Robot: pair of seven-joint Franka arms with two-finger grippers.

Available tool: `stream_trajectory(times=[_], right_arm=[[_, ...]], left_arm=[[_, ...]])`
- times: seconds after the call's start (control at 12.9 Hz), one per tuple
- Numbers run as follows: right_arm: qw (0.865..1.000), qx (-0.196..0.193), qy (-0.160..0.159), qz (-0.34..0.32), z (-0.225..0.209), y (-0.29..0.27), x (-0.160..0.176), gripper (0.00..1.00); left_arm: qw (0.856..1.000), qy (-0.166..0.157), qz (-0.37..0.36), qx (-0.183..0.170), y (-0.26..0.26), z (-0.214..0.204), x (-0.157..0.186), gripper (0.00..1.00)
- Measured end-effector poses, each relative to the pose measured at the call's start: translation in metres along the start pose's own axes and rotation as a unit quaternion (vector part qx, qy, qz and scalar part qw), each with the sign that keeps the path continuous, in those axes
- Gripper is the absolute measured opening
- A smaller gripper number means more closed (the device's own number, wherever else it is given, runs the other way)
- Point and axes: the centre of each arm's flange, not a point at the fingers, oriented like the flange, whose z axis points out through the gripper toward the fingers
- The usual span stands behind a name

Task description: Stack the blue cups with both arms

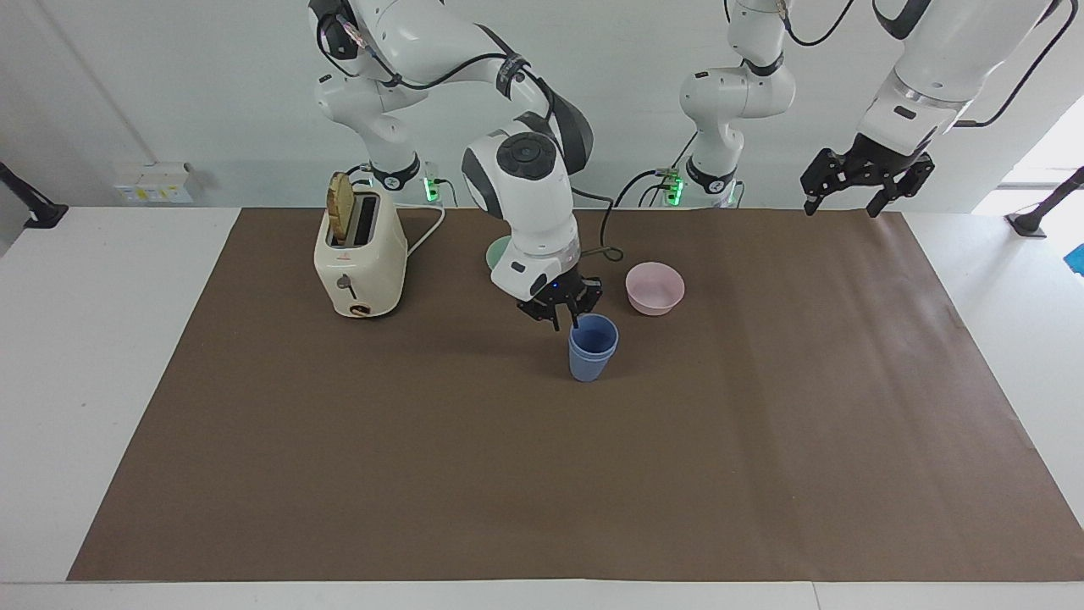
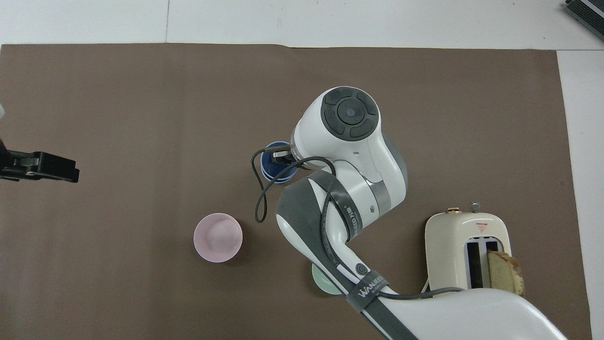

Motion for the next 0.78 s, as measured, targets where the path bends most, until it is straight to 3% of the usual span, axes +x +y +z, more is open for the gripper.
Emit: stream_trajectory(times=[0.31,0.39,0.78], right_arm=[[1.0,-0.002,0.001,-0.001,0.0,0.0,0.0,0.94],[1.0,-0.004,0.002,-0.001,0.0,0.002,0.001,1.0],[0.999,-0.037,0.0,0.006,-0.013,0.05,0.019,1.0]], left_arm=[[1.0,0.0,0.0,0.0,0.0,0.0,0.0,1.0],[1.0,0.0,0.0,0.0,0.0,0.0,0.0,1.0],[1.0,0.0,0.0,0.0,0.0,0.0,0.0,1.0]])
